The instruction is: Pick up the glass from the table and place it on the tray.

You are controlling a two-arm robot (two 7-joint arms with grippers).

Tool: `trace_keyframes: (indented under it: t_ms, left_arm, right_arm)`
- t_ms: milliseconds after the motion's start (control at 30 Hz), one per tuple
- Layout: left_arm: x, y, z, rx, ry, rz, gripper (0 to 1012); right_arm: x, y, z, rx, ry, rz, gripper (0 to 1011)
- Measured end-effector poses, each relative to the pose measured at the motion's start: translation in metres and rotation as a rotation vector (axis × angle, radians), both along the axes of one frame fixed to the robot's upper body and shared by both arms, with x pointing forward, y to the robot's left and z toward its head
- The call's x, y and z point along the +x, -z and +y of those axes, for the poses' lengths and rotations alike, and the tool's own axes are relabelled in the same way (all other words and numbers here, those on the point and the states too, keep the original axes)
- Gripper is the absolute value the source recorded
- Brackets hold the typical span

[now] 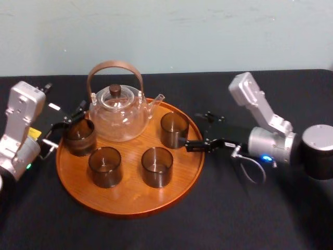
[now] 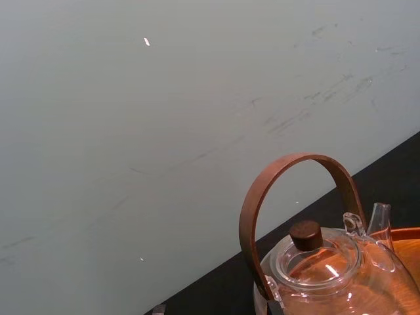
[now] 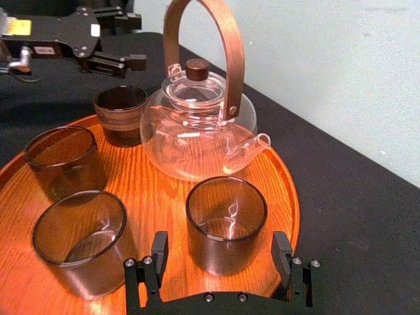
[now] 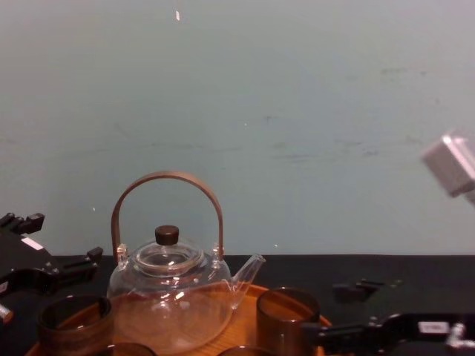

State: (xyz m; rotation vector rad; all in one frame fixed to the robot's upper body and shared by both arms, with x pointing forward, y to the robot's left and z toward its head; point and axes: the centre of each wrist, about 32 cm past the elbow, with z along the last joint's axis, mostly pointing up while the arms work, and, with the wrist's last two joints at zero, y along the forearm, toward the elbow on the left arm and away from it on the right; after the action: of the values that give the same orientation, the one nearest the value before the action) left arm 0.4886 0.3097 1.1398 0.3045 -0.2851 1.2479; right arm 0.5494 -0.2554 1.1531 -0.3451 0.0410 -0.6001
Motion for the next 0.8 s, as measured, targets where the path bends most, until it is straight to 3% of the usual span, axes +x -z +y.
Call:
trace_keyframes:
  t_ms: [400,600,800]
  left_arm:
    - [0.0,0.0,0.0,0.0,0.0,0.0,1001]
    - [0.0,0.0,0.0,0.0,0.0,0.0,1001]
    - [0.0,0.0,0.0,0.0,0.0,0.0,1001]
  right_arm:
    - [-0.037,-0.013,-0.036,0.027,0.023,-0.075,1002]
    - [-0.051,-0.011,-0.042,0.032,0.119,-0.143,1002]
    - [-0.065,0.0,-0.039,0.039,0.284,-0.217,1002]
